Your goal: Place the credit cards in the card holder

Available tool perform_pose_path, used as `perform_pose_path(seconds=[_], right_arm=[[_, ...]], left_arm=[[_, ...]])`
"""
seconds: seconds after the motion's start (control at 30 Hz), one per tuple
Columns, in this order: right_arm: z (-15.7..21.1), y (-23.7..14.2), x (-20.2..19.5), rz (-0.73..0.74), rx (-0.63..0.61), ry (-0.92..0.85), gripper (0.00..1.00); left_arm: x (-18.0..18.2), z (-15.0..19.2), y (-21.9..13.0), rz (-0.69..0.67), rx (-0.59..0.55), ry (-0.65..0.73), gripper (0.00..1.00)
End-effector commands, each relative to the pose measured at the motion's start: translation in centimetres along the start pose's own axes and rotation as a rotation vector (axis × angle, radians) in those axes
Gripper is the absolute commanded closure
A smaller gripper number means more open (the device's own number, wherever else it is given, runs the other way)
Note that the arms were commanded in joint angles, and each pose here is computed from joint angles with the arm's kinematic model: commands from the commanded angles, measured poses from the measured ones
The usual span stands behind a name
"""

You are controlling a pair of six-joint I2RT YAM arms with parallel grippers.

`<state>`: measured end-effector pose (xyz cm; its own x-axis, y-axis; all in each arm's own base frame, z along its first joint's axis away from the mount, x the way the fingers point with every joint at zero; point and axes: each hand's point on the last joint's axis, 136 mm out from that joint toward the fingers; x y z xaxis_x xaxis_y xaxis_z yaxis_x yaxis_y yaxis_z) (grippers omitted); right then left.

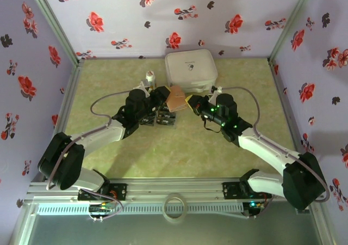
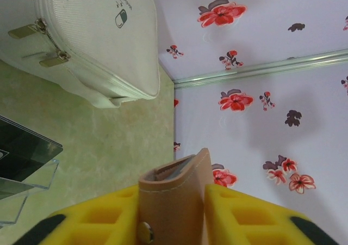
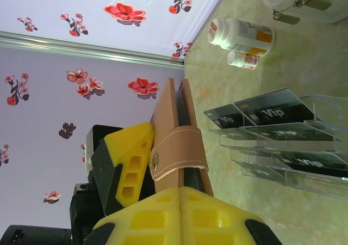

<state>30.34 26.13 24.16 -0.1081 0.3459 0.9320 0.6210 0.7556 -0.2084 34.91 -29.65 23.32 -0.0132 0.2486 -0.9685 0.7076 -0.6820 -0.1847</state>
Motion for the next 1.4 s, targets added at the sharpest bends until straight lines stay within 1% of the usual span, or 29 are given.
perform_pose_path(seconds=[0.0, 0.07, 0.1, 0.2, 0.23, 0.3, 0.33, 0.43, 0.5, 0.63, 0.97, 1.37], right_arm=[[0.5, 0.2, -1.4, 0.049, 0.013, -0.01, 1.0], [0.9, 0.2, -2.2, 0.097, 0.034, -0.024, 1.0], [0.9, 0.0, -2.6, 0.124, 0.041, -0.038, 0.94], [0.7, -1.2, -3.7, 0.244, 0.052, -0.155, 0.64], [0.5, -1.7, -4.0, 0.287, 0.056, -0.205, 0.57], [0.0, -2.8, -4.8, 0.387, 0.071, -0.328, 0.47], [-0.1, -3.2, -4.9, 0.413, 0.086, -0.384, 0.44], [-0.1, -3.6, -4.8, 0.44, 0.134, -0.53, 0.36], [0.0, -3.5, -4.7, 0.436, 0.157, -0.579, 0.32], [0.6, -2.6, -4.2, 0.396, 0.193, -0.586, 0.27], [3.2, 1.2, -3.8, 0.362, 0.256, -0.607, 0.27], [4.7, 3.8, -2.8, 0.326, 0.274, -0.625, 0.29]], left_arm=[[-1.7, -0.4, -0.8, 0.05, -0.014, 0.048, 0.76], [-1.7, -0.5, -0.9, 0.041, -0.016, 0.066, 0.84], [-1.6, -0.5, -0.9, 0.034, -0.015, 0.079, 0.88], [-1.1, -0.4, -1.4, -0.01, -0.006, 0.156, 0.97], [-0.9, -0.3, -1.5, -0.029, 0.001, 0.191, 1.0], [-0.4, -0.1, -1.9, -0.077, 0.024, 0.27, 1.0], [-0.1, 0.0, -2.0, -0.094, 0.036, 0.304, 1.0], [0.5, 0.8, -2.2, -0.125, 0.091, 0.391, 1.0], [1.0, 1.3, -2.3, -0.138, 0.124, 0.423, 1.0], [1.6, 1.7, -2.5, -0.135, 0.144, 0.419, 1.0], [1.5, 2.1, -2.3, -0.094, 0.146, 0.36, 1.0], [1.8, 2.2, -2.1, -0.096, 0.147, 0.35, 1.0]])
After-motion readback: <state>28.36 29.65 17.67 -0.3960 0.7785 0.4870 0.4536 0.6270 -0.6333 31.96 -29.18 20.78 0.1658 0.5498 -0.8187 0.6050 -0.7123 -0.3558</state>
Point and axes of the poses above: each hand's point on the last joint's axis, 136 mm out from that joint toward the fingers, its own y axis out along the fingers, its own x axis along the line the jaws close on, z = x × y, and after that the axes turned 5 degrees about -y, right-handed
